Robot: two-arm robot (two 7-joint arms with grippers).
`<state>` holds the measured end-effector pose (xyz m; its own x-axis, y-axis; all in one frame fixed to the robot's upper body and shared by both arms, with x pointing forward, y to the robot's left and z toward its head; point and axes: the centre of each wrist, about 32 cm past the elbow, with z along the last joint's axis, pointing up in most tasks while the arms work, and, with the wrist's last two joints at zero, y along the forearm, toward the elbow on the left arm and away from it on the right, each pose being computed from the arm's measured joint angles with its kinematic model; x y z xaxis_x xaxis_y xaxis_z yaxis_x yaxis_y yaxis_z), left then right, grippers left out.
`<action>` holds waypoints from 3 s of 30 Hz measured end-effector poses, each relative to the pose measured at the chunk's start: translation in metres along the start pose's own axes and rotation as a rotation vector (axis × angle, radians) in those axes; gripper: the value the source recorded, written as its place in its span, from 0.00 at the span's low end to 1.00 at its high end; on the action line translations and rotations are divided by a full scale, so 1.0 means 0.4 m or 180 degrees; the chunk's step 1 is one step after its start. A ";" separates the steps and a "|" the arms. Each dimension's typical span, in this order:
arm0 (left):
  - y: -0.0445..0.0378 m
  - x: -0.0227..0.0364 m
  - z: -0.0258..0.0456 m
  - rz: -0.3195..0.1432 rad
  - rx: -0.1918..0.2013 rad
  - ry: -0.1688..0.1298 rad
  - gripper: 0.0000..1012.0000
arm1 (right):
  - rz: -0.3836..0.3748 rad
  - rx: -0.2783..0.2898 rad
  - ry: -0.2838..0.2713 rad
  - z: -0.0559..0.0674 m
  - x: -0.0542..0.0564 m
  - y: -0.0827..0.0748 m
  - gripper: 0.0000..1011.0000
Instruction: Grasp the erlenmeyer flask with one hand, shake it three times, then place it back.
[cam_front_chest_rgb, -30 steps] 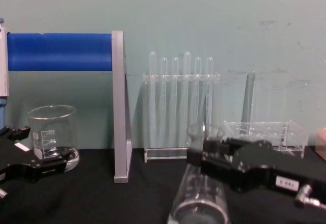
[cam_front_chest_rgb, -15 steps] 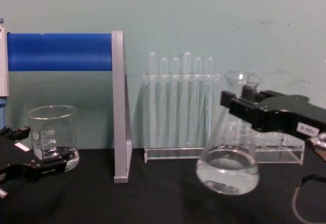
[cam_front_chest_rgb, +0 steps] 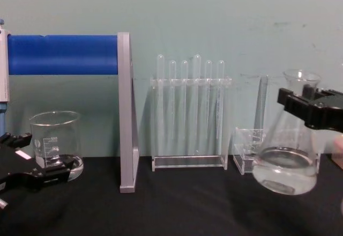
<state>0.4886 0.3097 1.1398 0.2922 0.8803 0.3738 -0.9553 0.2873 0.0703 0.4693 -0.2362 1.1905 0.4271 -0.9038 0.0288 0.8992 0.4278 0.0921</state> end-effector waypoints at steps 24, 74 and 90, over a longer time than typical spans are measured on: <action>0.000 0.000 0.000 0.0000 0.0000 0.0000 0.99 | 0.0406 -0.0037 -0.0024 -0.001 -0.045 0.039 0.44; 0.000 0.000 0.000 0.0000 0.0000 0.0000 0.99 | -0.0389 0.0006 -0.0117 0.009 -0.013 -0.034 0.44; 0.000 0.000 0.000 0.0000 0.0000 0.0000 0.99 | 0.0525 0.0027 -0.0033 -0.002 -0.108 0.077 0.44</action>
<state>0.4886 0.3097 1.1398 0.2923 0.8803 0.3737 -0.9552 0.2873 0.0703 0.4786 -0.1838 1.1911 0.5677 -0.8214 0.0544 0.8161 0.5703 0.0937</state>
